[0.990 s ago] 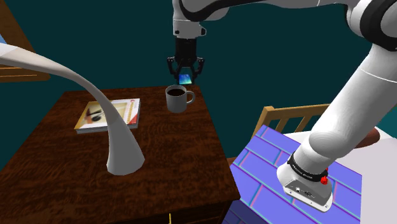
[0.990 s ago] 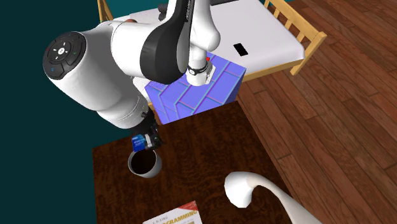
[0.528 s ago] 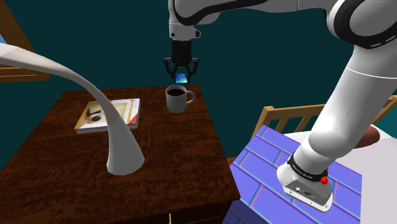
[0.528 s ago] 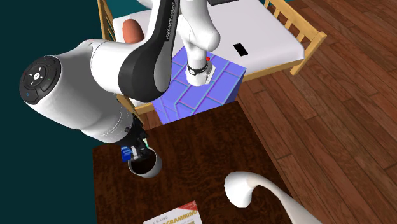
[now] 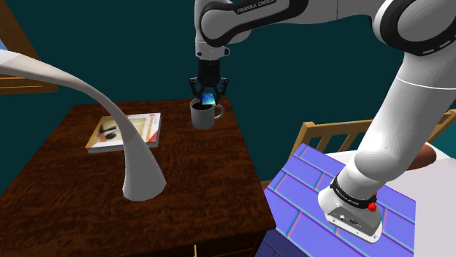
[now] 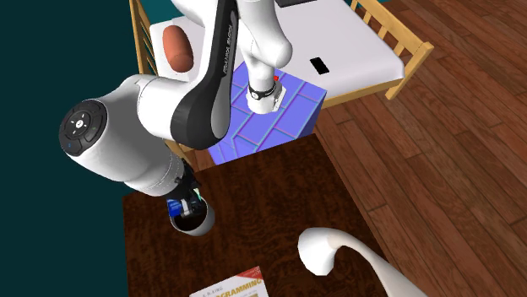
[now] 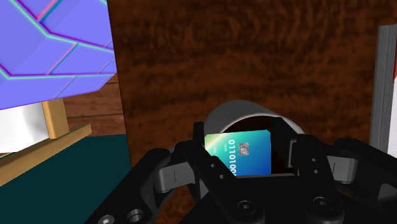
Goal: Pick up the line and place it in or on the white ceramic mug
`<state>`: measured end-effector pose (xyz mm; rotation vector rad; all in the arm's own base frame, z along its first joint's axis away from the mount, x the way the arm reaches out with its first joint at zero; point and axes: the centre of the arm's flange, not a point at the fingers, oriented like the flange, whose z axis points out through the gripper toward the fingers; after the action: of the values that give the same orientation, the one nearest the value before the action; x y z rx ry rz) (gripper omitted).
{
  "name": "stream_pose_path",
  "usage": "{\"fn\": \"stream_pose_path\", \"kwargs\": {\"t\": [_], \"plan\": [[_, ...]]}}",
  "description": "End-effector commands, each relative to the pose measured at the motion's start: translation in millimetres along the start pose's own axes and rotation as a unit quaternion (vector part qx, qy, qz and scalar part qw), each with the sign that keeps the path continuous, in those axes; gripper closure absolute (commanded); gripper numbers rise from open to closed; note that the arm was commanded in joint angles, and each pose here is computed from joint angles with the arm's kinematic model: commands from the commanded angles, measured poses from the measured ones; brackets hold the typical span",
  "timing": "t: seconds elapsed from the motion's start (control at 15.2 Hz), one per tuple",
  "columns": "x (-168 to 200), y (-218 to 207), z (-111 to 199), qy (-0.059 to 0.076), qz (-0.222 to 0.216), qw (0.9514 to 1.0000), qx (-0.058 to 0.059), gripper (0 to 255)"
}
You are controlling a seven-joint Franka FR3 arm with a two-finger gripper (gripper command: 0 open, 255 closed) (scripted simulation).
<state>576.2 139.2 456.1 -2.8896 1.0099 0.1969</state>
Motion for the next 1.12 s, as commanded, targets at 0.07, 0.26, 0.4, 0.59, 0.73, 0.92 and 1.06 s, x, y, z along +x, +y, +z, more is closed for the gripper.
{"fn": "stream_pose_path", "kwargs": {"t": [0.07,0.26,0.4,0.59,0.73,0.92,1.06], "plan": [[1.8,-0.4,15.5,0.000,0.000,1.0000,0.000,255],[2.3,-0.3,18.9,0.000,0.000,1.0000,0.000,255],[2.3,-0.3,18.9,0.000,0.000,1.0000,0.000,255],[2.3,-0.3,18.9,0.000,0.000,1.0000,0.000,255],[2.3,-0.3,18.9,0.000,0.000,1.0000,0.000,0],[2.3,-0.3,19.0,0.000,0.000,1.0000,0.000,0],[2.3,-0.3,19.0,0.000,0.000,1.0000,0.000,0]]}}
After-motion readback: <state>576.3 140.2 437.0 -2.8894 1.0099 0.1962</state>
